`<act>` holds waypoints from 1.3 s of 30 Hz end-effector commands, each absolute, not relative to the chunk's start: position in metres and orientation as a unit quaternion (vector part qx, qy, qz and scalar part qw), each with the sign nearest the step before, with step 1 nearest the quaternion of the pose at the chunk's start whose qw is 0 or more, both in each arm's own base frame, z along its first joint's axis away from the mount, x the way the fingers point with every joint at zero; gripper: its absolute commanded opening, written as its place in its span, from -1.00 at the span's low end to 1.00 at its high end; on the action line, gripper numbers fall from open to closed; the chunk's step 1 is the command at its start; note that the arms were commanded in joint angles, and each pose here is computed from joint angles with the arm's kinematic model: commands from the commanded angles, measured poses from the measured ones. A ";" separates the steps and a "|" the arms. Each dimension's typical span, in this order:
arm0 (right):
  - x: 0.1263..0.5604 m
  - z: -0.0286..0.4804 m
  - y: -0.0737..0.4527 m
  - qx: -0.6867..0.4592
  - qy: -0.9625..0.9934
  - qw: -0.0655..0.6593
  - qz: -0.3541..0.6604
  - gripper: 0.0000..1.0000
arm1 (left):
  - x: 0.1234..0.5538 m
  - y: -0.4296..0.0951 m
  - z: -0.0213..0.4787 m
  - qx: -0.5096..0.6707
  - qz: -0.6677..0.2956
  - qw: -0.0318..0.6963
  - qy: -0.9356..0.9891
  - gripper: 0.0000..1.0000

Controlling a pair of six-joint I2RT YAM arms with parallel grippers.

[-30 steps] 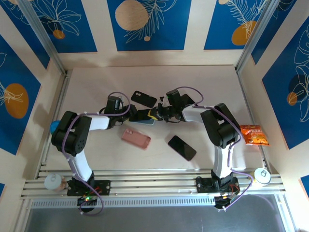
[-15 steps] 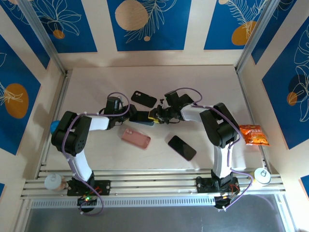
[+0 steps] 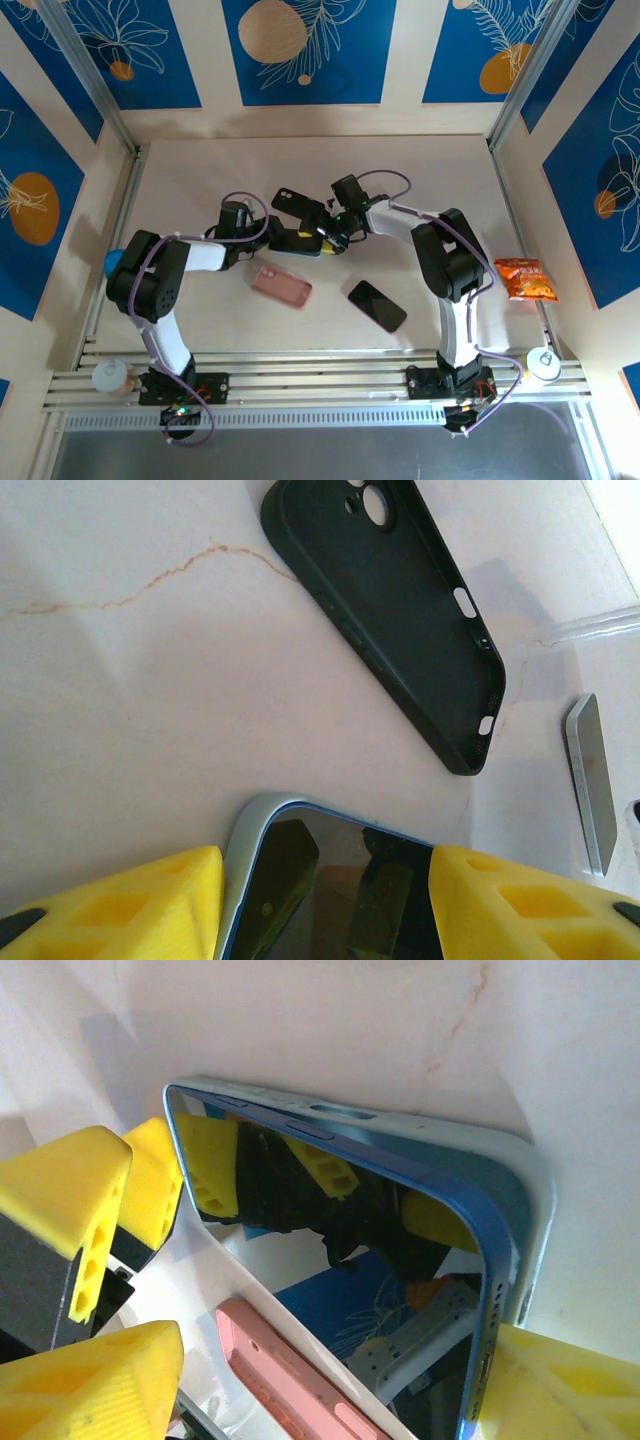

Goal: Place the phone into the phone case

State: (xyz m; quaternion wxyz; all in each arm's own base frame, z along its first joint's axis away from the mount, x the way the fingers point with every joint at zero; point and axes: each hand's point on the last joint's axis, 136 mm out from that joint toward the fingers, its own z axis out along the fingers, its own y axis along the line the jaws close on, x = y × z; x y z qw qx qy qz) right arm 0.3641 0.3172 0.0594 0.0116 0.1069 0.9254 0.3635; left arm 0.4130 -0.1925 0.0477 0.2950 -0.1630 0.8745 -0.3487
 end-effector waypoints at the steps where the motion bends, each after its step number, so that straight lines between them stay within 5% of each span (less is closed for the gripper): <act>1: 0.354 0.059 0.312 0.111 0.938 -0.017 0.329 0.50 | 0.415 -0.195 0.062 -0.152 -0.363 0.309 0.866 0.13; 15: 0.352 0.078 0.305 0.101 0.947 -0.006 0.305 0.55 | 0.418 -0.198 0.079 -0.130 -0.362 0.317 0.867 0.13; 17: 0.350 0.082 0.305 0.085 0.948 0.008 0.307 0.38 | 0.419 -0.201 0.083 -0.125 -0.366 0.318 0.866 0.14; 21: 0.340 0.076 0.303 0.058 0.955 0.026 0.291 -0.63 | 0.420 -0.208 0.086 -0.118 -0.372 0.314 0.866 0.13; 24: 0.332 0.069 0.301 0.048 0.959 0.033 0.278 -1.00 | 0.418 -0.213 0.085 -0.114 -0.374 0.308 0.867 0.13; 39: 0.330 0.035 0.287 0.044 0.973 0.027 0.225 -1.00 | 0.413 -0.229 0.065 -0.108 -0.371 0.281 0.878 0.13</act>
